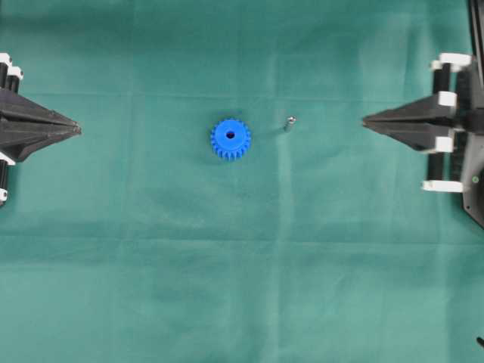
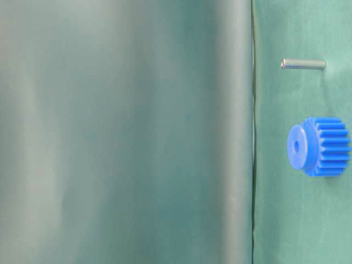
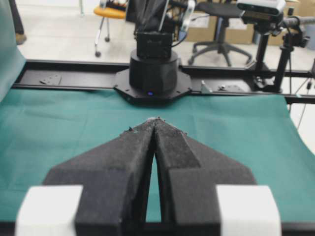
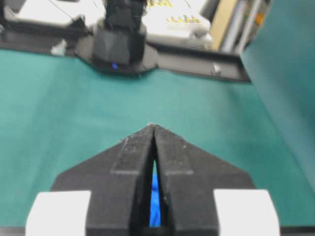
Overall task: Insert the shaft placed at a random location into the center hole of the small gear at another random location.
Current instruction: 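Move the right gripper left toward the silver shaft beside the gear, then lower the right gripper and close it on the silver shaft, lifting it upright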
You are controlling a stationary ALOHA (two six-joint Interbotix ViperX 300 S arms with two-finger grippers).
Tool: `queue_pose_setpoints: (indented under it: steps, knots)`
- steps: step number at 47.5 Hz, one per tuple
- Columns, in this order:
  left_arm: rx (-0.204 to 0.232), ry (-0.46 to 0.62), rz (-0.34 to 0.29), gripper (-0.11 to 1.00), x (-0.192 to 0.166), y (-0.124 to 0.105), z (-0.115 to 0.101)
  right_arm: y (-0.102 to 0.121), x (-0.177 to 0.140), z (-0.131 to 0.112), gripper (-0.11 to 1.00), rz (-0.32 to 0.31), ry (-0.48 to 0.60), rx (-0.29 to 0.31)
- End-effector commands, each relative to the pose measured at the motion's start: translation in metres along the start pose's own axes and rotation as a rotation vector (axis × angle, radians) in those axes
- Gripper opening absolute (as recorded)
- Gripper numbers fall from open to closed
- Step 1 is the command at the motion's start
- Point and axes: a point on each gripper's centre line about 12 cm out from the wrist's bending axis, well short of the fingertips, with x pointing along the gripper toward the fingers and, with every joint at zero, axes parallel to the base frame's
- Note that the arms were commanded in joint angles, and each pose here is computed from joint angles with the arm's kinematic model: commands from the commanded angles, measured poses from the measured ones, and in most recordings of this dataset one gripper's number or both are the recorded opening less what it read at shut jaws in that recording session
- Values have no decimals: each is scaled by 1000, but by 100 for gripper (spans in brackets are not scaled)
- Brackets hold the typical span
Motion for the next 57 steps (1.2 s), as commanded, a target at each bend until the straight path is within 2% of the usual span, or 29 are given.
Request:
queue_pose_setpoints:
  steps: [1, 5, 7, 9, 17, 19, 26, 38, 46, 57]
  knots:
    - [-3, -25, 1, -1, 2, 0, 7, -7, 14, -10, 1, -28, 26, 7]
    - [-3, -26, 1, -1, 2, 0, 7, -13, 30, -27, 1, -54, 65, 19]
    - [-3, -28, 1, -1, 2, 0, 7, -17, 37, -35, 6, -67, 82, 28]
    - [-5, -26, 0, -1, 2, 0, 7, -20, 43, -42, 15, -83, 90, 38]
    - [-6, -21, 0, -1, 1, 0, 4, -35, 66, -74, 66, -134, 124, 53]
    - [-6, -21, 1, -1, 1, 0, 4, -37, 71, -81, 72, -143, 133, 56]
    - [-7, -15, 2, -1, 0, 0, 1, -49, 83, -110, 63, -190, 192, 84]
    - [-15, -9, 3, -1, -1, 0, -2, -55, 94, -146, 63, -210, 274, 123]
    - [-15, -6, 3, -1, -1, 0, -3, -55, 97, -158, 62, -215, 290, 141]
    - [-19, -3, 3, -1, -1, 0, -4, -55, 94, -159, 57, -217, 268, 150]
